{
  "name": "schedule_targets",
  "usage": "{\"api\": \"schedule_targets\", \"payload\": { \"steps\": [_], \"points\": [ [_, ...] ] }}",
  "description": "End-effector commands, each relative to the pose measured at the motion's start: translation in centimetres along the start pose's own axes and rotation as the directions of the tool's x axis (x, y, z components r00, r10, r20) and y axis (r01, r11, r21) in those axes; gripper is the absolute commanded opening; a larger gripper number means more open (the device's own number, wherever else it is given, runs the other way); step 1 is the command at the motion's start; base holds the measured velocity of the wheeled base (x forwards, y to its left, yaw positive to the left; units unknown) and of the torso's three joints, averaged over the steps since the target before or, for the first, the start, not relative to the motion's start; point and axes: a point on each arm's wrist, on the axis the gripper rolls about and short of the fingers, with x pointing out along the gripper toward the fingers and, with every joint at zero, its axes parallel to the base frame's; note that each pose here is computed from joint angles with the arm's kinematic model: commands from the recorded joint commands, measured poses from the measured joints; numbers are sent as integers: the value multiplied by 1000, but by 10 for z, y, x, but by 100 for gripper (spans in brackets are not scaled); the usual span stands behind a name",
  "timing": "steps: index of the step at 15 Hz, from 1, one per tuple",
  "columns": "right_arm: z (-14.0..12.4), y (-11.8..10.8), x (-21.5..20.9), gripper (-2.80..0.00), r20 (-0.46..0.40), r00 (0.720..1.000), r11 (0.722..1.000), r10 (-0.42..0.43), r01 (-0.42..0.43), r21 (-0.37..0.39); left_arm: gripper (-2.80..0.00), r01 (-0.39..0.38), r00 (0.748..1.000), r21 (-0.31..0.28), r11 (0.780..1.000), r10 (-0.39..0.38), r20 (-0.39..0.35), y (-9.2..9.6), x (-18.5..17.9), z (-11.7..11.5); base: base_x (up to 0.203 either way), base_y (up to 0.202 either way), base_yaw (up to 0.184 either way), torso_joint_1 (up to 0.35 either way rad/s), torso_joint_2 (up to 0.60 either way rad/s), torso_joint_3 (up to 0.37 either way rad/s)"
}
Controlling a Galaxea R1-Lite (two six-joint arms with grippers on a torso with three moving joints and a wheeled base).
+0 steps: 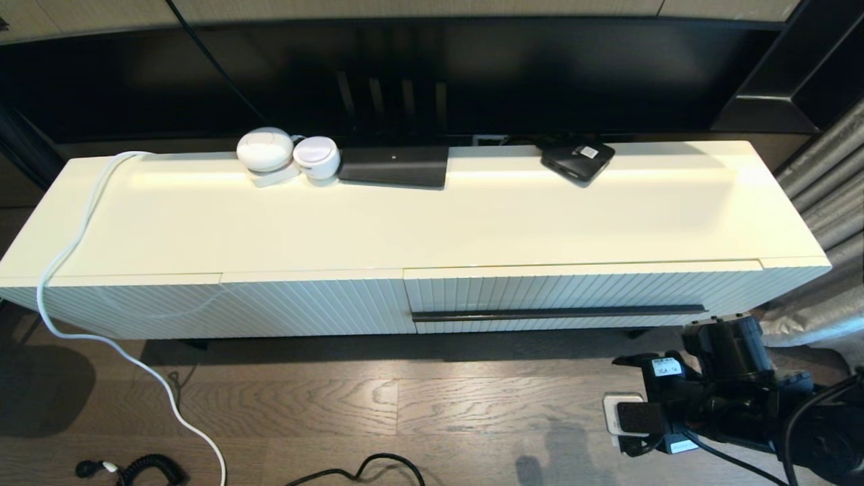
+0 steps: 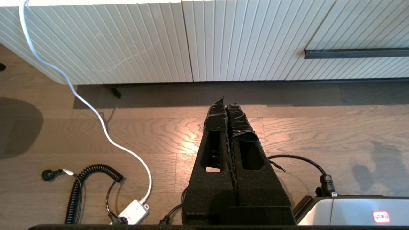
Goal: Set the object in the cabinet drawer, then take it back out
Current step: Open the drawer
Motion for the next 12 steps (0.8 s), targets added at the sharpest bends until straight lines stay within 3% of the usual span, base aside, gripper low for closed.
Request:
{"api": "schedule_targets", "payload": {
  "steps": [1, 5, 12],
  "points": [
    [0, 2, 8, 0, -2, 1000, 1000, 17, -17, -6, -280, 0, 1000, 0, 1000, 0, 0, 0, 0, 0, 0, 0, 0, 0, 0, 0],
    [-2, -6, 37, 0, -4, 1000, 1000, -2, 2, 5, -280, 0, 1000, 0, 1000, 0, -1, 0, 0, 0, 0, 0, 0, 0, 0, 0],
    [-10, -22, 70, 0, -14, 998, 994, -59, 60, 90, -280, 0, 1000, 0, 1000, 0, -1, 0, 0, 0, 0, 0, 0, 0, 0, 0]
  ]
}}
